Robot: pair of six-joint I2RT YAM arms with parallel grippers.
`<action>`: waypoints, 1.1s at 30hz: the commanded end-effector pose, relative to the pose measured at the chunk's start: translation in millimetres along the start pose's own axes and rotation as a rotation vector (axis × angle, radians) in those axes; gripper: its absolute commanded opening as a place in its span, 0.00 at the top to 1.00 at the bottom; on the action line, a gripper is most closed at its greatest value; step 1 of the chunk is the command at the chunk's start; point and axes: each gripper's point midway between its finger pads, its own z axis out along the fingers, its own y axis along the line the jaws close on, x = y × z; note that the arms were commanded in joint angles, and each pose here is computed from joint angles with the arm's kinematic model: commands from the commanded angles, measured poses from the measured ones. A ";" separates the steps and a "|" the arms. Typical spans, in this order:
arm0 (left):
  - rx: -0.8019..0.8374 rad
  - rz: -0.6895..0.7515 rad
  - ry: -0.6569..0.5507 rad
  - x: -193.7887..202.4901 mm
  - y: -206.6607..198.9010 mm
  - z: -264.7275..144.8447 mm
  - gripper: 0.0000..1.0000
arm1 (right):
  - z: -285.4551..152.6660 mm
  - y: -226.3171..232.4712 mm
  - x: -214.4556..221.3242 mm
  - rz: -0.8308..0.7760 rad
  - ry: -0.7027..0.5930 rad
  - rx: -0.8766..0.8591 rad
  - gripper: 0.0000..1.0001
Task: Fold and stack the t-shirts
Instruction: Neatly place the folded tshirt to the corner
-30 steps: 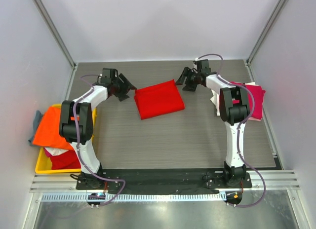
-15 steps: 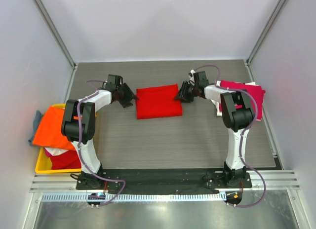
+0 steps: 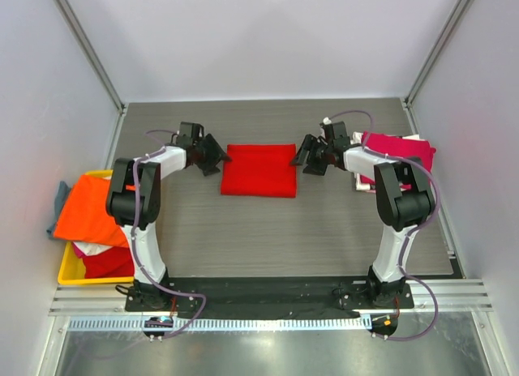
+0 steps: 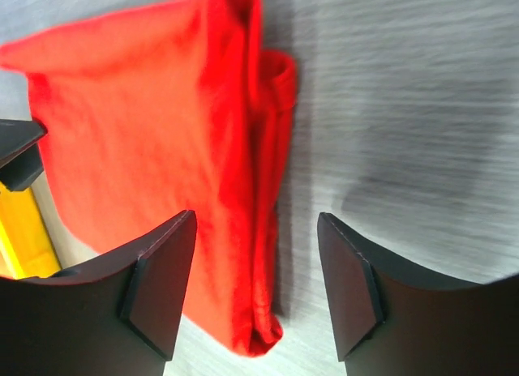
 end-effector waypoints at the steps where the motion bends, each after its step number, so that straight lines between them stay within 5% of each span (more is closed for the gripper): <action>1: 0.039 0.048 -0.031 -14.8 -14.6 9.8 0.39 | 9.3 -2.2 -21.0 0.016 -0.081 0.028 0.35; 19: 0.040 0.002 -0.022 -23.4 -15.4 38.8 0.57 | 50.6 -1.8 -37.7 0.026 -0.096 0.062 0.52; 24: 0.041 -0.005 -0.026 -24.6 -14.8 45.2 0.74 | 58.7 -9.2 -42.9 0.010 -0.113 0.098 0.56; 31: 0.022 -0.004 -0.055 -30.5 -12.8 49.6 0.82 | 65.6 -20.4 -43.1 -0.016 -0.110 0.144 0.60; 33: 0.017 0.000 -0.057 -30.2 -13.1 52.1 0.87 | 68.9 -20.8 -44.0 -0.024 -0.112 0.148 0.67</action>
